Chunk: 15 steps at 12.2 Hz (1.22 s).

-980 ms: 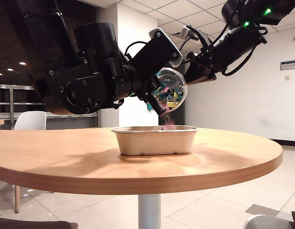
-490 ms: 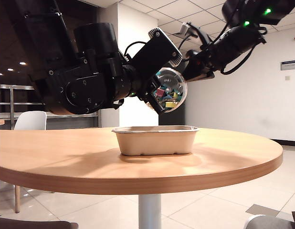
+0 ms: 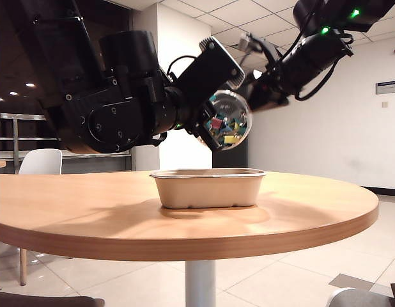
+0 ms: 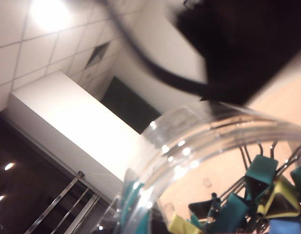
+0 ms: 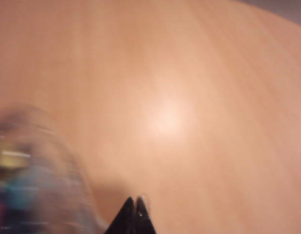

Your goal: Pick up the box filled with clips, pour some clips from it into the rectangular paper box, and then put the clip box back on the table.

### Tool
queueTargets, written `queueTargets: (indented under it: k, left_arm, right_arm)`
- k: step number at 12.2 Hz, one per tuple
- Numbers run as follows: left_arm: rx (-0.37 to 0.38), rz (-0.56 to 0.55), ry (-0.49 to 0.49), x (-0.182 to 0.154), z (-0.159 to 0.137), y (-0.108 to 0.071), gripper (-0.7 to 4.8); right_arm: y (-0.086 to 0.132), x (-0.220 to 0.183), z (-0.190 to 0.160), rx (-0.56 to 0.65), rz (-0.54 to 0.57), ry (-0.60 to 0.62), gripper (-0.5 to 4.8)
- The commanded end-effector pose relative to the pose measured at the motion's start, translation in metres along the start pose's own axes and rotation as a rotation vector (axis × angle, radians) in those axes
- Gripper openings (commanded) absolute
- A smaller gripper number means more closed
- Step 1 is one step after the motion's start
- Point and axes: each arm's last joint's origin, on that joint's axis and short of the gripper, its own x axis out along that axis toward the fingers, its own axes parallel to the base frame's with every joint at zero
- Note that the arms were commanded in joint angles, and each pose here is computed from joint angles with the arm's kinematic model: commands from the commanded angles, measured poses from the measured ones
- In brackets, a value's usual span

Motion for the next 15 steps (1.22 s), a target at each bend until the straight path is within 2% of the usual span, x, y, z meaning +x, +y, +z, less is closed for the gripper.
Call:
queueTargets:
  k: [1,3,4,5,7,8,11,12,13,14,15]
  left_arm:
    - [-0.019,0.042,-0.028,0.001,0.005,0.007,-0.06]
    - [-0.019,0.042,-0.028,0.001,0.005,0.007,-0.06]
    - [-0.02,0.042,-0.029,0.001,0.005,0.007,-0.06]
    - [-0.02,0.042,-0.029,0.001,0.005,0.007,-0.06]
    - [-0.021,0.042,-0.029,0.001,0.005,0.007,-0.06]
    - [-0.024,0.042,-0.029,0.001,0.005,0.007,-0.06]
    - [-0.038,0.042,-0.029,0.001,0.005,0.007,-0.06]
    - [-0.039,0.042,-0.029,0.001,0.005,0.007,-0.06]
    - [-0.039,0.042,-0.029,0.001,0.005,0.007,-0.06]
    - [-0.038,0.042,-0.029,0.001,0.005,0.007,-0.06]
    - [-0.039,0.041,-0.031,0.001,0.005,0.007,-0.06]
  right_arm:
    - [-0.006,-0.003,0.002,0.007,-0.166,0.025,-0.05]
    - [-0.007,-0.003,0.003,0.005,-0.191,0.021,-0.05]
    - [-0.005,-0.002,0.003,0.005,-0.136,0.012,-0.05]
    - [-0.001,-0.002,0.001,0.001,0.001,-0.005,-0.05]
    - [0.007,-0.002,-0.001,-0.004,0.201,-0.018,-0.05]
    - [0.009,-0.002,-0.003,-0.005,0.222,-0.009,-0.05]
    - [0.008,-0.003,-0.004,0.0,0.218,0.004,-0.05]
    - [0.006,-0.003,-0.004,-0.007,0.168,0.01,-0.05]
    - [0.0,-0.002,-0.003,-0.014,0.005,0.039,-0.05]
    - [-0.003,-0.002,-0.001,0.006,-0.106,0.049,-0.05]
    - [0.0,-0.002,-0.001,-0.013,-0.003,0.023,-0.05]
